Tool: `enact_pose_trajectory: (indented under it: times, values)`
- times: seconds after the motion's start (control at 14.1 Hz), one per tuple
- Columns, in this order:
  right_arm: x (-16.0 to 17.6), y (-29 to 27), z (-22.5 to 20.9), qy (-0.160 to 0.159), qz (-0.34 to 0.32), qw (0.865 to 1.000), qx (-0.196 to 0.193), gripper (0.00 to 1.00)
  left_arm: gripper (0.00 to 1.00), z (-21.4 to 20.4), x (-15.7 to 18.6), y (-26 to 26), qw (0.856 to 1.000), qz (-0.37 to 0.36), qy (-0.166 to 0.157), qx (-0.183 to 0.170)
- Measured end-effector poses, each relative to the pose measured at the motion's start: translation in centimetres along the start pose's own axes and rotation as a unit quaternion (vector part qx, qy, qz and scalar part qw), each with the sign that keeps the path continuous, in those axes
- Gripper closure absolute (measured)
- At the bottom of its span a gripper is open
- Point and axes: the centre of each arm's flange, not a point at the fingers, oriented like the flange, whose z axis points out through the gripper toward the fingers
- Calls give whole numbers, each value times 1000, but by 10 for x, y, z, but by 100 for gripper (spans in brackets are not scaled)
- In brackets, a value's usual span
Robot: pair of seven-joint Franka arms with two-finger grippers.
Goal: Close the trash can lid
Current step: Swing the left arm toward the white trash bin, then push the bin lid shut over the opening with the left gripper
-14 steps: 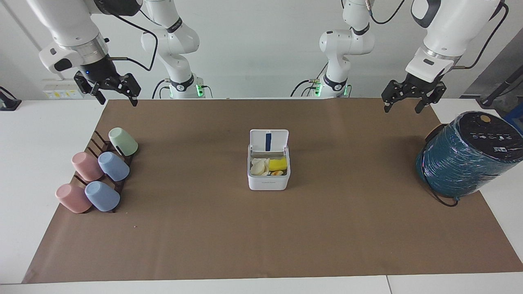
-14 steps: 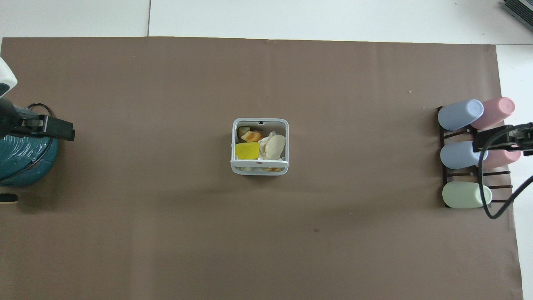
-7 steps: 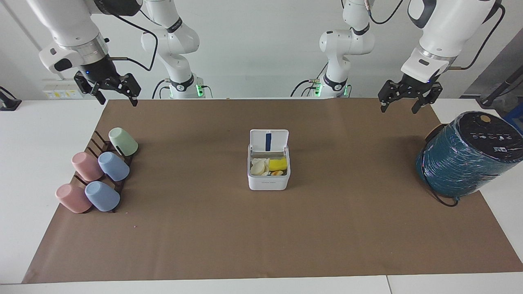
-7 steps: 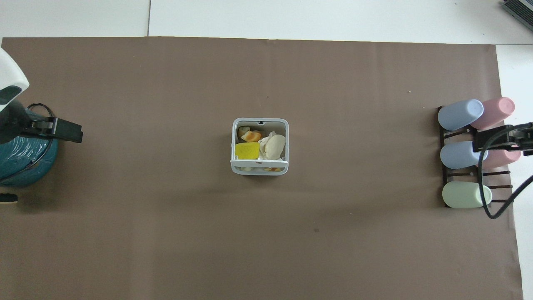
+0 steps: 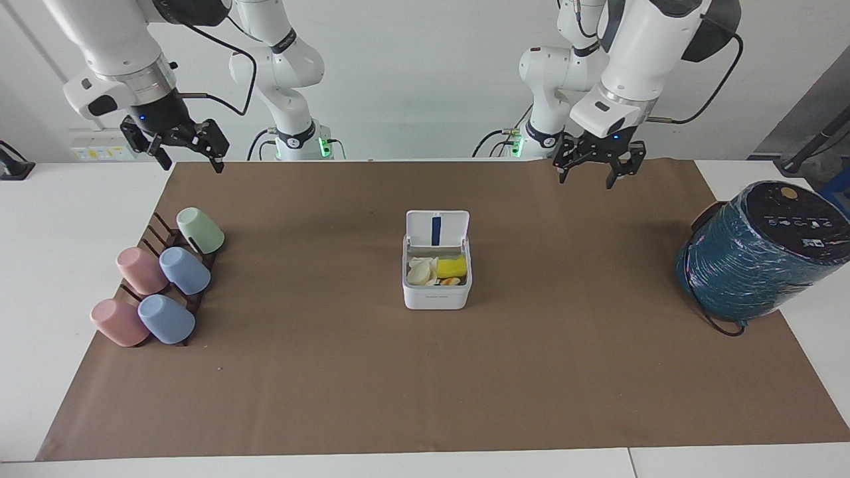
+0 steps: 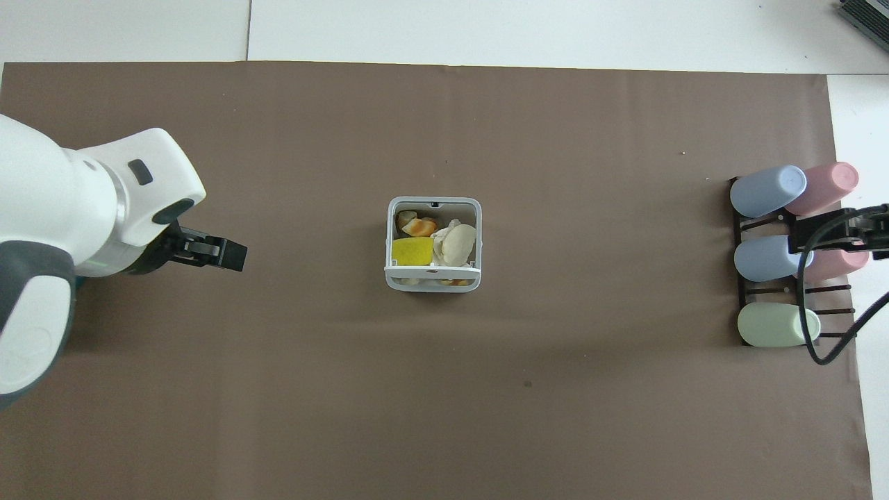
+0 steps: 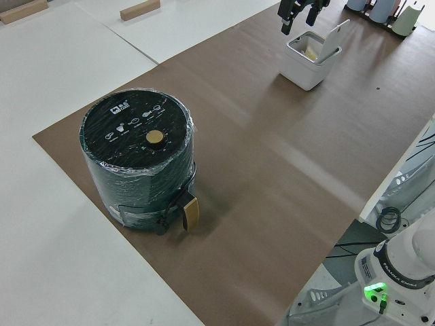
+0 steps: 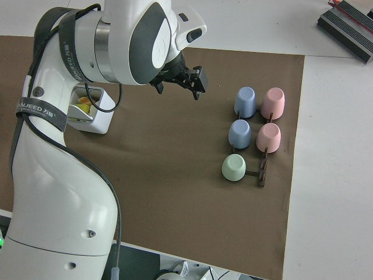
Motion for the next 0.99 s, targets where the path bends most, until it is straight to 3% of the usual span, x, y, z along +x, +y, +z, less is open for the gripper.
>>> enact_pose_trajectory:
  times: [0.42, 0.49, 0.99]
  values:
    - [0, 0, 0, 0, 0, 1000, 0, 0, 93, 14, -30, 102, 999, 14, 29, -9]
    - [0, 0, 0, 0, 0, 1000, 0, 0, 99, 17, -32, 115, 999, 21, 35, -12]
    - [0, 0, 0, 0, 0, 1000, 0, 0, 99, 48, -39, 189, 997, 17, 62, -31]
